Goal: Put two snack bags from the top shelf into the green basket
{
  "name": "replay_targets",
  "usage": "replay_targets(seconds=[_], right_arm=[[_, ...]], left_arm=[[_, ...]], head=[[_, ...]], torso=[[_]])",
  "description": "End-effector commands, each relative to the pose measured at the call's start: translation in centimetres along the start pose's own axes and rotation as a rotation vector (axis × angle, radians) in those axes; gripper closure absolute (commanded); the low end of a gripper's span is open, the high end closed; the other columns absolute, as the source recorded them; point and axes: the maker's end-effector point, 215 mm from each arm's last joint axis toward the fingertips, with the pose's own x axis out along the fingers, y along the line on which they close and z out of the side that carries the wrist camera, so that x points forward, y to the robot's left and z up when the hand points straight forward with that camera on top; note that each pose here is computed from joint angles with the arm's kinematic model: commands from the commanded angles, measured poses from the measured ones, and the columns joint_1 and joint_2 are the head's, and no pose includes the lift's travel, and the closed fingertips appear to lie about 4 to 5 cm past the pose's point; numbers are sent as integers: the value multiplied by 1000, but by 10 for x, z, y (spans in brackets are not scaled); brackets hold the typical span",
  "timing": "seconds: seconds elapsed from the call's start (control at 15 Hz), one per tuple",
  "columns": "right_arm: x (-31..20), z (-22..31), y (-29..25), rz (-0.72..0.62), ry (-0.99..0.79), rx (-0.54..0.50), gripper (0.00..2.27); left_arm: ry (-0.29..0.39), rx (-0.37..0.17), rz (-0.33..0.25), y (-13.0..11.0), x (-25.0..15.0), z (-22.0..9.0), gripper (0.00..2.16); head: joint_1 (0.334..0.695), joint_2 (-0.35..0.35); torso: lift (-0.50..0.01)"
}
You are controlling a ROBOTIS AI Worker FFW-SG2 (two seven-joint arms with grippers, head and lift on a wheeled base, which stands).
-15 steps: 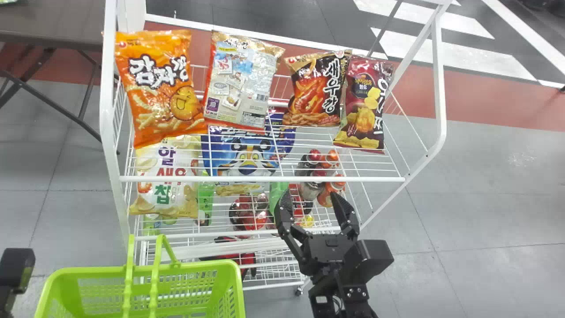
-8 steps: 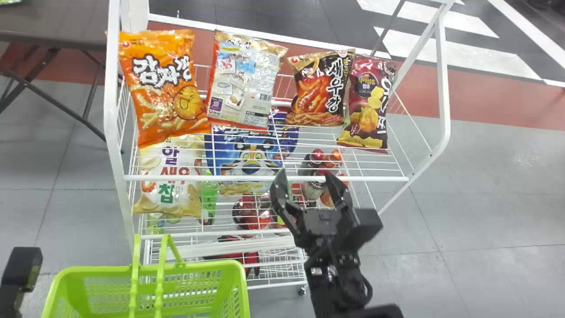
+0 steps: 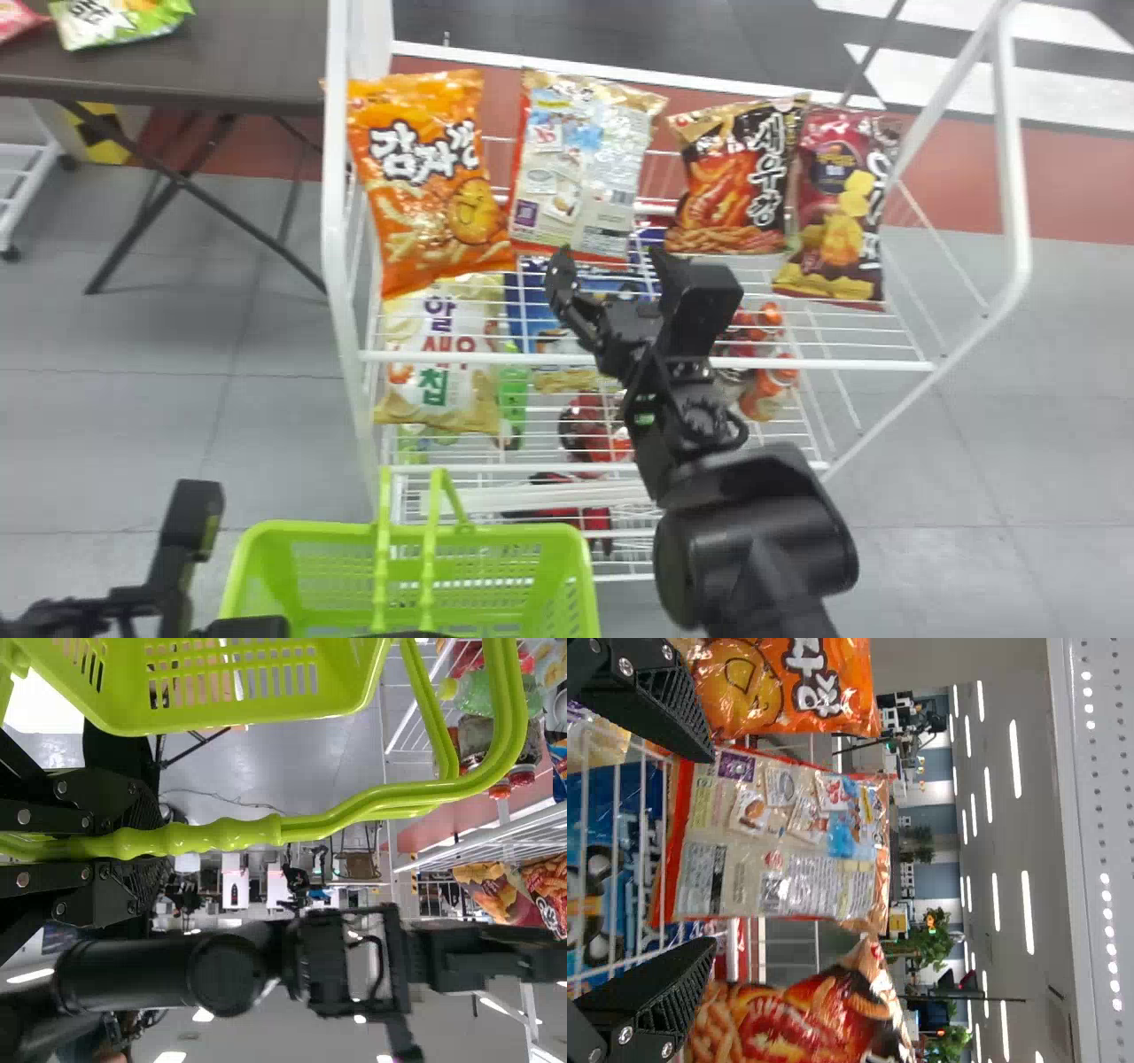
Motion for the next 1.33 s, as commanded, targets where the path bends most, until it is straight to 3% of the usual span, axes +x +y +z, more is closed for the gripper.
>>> replay_targets(seconds=[0.0, 0.4, 1.0, 1.07, 1.13, 1.2, 1.27], right_arm=[[25, 12, 5, -7, 6, -6, 76], [98, 19, 2, -18, 69, -68, 76], [131, -16, -15, -5, 181, -162, 80], [133, -16, -14, -1, 183, -171, 164], [133, -17, -10, 22, 185, -172, 437], [133, -17, -9, 25, 185, -182, 886], [132, -20, -9, 26, 194, -181, 1619]], left_arm=[[23, 1, 5, -2, 1, 2, 2145], [30, 3, 9, -2, -1, 4, 2145], [50, 6, 0, -3, 6, 10, 2145], [50, 8, -2, -4, 6, 11, 2145], [50, 8, -2, -4, 6, 11, 2145], [50, 8, -2, -4, 6, 11, 2145], [50, 8, 0, -3, 6, 11, 2145]], head=[[695, -149], [695, -113], [695, -124], [695, -125], [695, -127], [695, -127], [695, -123]], torso=[[-1], [-1], [-1], [-1], [-1], [-1], [-1]])
